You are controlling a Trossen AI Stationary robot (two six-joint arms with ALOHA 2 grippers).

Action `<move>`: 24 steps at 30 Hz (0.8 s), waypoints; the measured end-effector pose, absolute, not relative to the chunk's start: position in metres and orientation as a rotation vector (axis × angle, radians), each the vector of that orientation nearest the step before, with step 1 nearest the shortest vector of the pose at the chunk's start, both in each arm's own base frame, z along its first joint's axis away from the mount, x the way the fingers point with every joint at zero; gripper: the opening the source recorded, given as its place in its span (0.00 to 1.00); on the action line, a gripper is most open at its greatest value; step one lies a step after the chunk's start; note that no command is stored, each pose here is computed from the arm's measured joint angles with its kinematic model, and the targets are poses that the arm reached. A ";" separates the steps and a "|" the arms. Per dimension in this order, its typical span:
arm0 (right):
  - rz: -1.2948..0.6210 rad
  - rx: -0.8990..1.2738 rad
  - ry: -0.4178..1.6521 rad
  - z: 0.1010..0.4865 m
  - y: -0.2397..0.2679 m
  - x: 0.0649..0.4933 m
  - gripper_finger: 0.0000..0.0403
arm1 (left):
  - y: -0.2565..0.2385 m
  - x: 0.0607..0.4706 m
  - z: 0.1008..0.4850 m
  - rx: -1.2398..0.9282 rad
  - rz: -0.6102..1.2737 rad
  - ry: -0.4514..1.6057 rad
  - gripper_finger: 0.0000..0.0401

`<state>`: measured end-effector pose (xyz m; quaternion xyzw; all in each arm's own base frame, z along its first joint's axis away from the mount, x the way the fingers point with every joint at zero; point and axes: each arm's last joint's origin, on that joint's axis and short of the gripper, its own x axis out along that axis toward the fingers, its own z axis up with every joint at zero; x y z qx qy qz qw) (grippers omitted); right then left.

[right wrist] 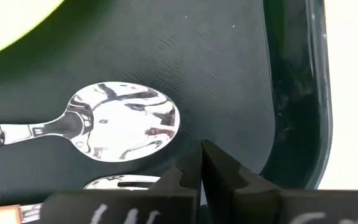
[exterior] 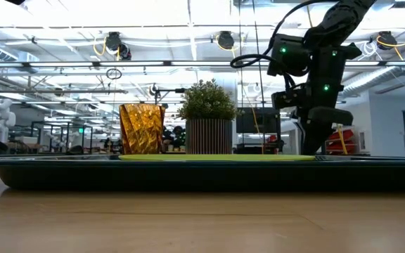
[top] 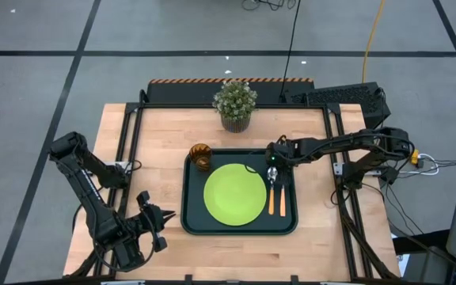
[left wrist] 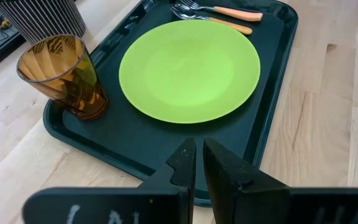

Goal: Pick and place plate/cup/fork/spoon on tray
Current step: Adjust the spoon on the serving tray, then adjust the fork on the serving tray

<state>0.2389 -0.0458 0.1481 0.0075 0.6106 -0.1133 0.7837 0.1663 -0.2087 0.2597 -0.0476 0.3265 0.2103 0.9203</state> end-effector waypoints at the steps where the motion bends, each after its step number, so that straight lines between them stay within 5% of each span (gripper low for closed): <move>1: -0.243 0.017 1.317 0.148 -0.046 0.239 0.00 | -0.209 0.166 0.260 -0.098 0.432 0.671 0.09; 24: -0.282 -0.028 1.322 0.149 -0.044 0.239 0.00 | -0.209 0.166 0.260 -0.100 0.432 0.673 0.09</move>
